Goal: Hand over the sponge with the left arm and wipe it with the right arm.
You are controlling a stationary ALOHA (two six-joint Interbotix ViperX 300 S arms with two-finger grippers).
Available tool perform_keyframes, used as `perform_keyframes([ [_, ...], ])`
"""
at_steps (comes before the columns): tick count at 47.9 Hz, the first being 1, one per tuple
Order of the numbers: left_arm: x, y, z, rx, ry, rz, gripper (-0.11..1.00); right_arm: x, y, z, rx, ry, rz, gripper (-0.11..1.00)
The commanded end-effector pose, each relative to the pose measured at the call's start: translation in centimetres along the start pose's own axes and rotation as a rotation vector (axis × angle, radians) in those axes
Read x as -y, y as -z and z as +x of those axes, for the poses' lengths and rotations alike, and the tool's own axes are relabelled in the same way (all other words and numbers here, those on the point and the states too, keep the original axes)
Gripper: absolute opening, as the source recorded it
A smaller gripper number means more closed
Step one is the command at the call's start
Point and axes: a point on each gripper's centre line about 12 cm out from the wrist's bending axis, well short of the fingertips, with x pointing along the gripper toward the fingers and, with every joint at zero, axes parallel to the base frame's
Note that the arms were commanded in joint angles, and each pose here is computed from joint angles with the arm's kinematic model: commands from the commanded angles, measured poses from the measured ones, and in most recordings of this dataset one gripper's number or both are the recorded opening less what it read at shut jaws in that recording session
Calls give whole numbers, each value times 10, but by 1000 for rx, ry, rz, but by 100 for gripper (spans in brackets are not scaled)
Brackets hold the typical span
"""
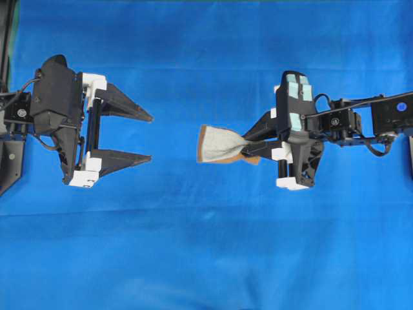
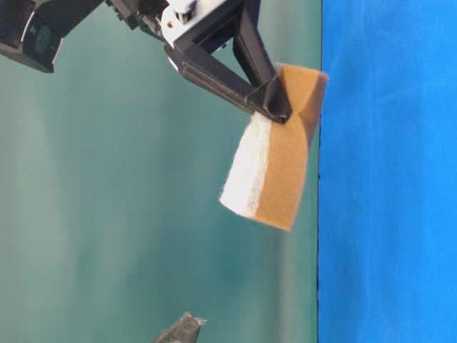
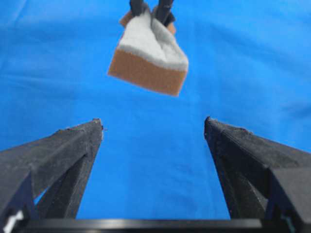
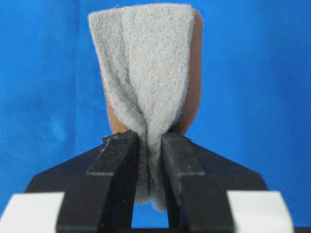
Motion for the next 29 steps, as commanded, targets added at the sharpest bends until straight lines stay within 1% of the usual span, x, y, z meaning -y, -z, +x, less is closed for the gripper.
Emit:
perform_keyframes([
  [1,2,-2,-2,15,6,6,82,1,-8,3,19,3,3,24],
  [10,2,-3,-3,19,7,7,83,5,13,31,-33,12,5,24],
  [20,2,-3,-3,22,7,7,82,8,45,66,-83,21,5,23],
  [29,2,-2,-3,21,6,6,82,10,67,86,-138,27,8,24],
])
